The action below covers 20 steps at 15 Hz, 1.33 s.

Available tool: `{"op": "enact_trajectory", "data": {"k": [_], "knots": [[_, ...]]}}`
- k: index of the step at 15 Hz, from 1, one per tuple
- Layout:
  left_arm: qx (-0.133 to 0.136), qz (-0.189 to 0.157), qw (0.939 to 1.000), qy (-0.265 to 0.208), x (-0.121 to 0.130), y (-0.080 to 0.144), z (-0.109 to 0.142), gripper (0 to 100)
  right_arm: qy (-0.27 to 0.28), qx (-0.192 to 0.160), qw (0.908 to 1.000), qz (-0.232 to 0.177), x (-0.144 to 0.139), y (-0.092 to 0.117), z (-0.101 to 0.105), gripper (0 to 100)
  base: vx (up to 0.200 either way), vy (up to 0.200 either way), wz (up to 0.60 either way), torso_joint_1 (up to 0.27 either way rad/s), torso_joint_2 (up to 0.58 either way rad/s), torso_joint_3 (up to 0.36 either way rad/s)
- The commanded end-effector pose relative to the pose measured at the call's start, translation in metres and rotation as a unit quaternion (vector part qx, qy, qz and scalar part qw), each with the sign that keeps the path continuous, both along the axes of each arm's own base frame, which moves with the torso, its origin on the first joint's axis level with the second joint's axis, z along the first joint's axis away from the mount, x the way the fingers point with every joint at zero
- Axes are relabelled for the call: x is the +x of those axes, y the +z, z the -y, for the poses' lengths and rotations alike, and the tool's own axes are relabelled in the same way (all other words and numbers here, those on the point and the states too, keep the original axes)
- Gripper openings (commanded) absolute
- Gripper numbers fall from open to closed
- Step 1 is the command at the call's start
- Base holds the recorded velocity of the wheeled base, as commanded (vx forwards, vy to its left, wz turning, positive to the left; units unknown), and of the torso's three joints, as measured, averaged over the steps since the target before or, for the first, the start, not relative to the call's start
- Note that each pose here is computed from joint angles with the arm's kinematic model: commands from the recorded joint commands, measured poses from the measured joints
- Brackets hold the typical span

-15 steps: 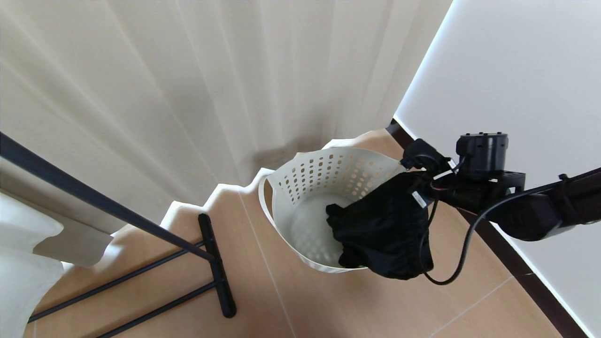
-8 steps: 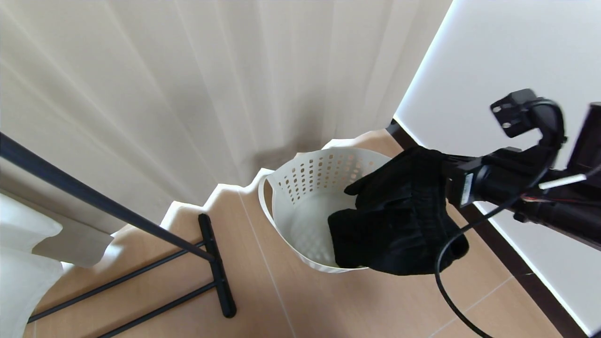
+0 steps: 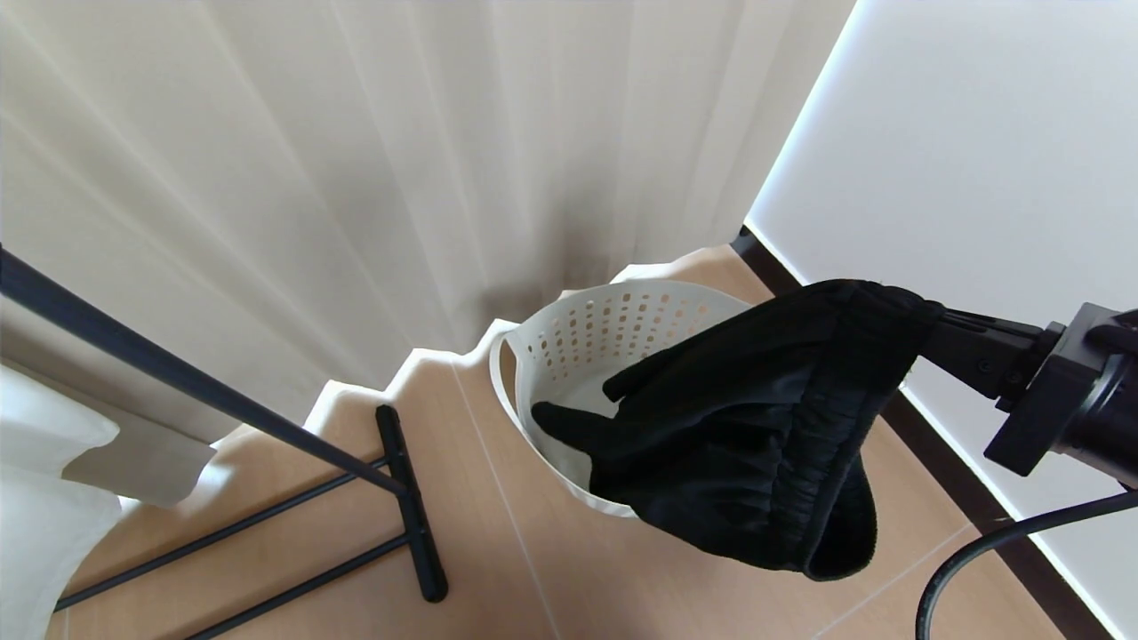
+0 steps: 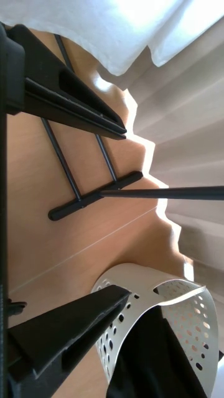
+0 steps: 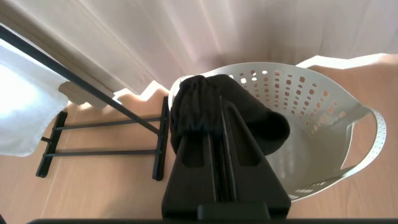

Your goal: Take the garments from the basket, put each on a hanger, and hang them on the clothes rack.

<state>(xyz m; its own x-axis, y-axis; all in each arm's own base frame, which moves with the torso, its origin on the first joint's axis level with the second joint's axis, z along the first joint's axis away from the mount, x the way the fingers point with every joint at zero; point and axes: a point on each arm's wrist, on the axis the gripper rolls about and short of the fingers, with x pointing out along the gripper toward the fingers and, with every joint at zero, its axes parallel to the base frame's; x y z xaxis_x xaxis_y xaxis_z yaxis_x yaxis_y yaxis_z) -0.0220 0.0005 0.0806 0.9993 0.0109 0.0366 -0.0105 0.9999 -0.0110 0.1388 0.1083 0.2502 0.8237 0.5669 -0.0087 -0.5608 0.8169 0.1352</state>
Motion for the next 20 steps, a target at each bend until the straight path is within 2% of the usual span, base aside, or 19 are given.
{"op": "enact_trajectory", "data": {"k": [1, 11, 20], "knots": [[0.000, 0.000, 1.0000, 0.000, 0.0000, 0.0000, 0.0000, 100, 0.001, 0.004, 1.0000, 0.005, -0.0026, 0.0017, 0.0016, 0, 0.000, 0.000, 0.00, 0.002, 0.00, 0.090], [-0.001, 0.000, 1.0000, 0.000, 0.0000, 0.0000, 0.0000, 100, -0.016, -0.003, 0.9999, -0.001, 0.0016, -0.0024, 0.0058, 0, 0.000, 0.000, 0.00, 0.002, -0.01, 0.175], [-0.001, 0.000, 1.0000, 0.000, 0.0000, 0.0000, 0.0000, 100, -0.017, -0.004, 0.9998, -0.003, 0.0012, -0.0039, 0.0061, 0, 0.000, 0.000, 0.00, 0.067, -0.40, -0.131]]}}
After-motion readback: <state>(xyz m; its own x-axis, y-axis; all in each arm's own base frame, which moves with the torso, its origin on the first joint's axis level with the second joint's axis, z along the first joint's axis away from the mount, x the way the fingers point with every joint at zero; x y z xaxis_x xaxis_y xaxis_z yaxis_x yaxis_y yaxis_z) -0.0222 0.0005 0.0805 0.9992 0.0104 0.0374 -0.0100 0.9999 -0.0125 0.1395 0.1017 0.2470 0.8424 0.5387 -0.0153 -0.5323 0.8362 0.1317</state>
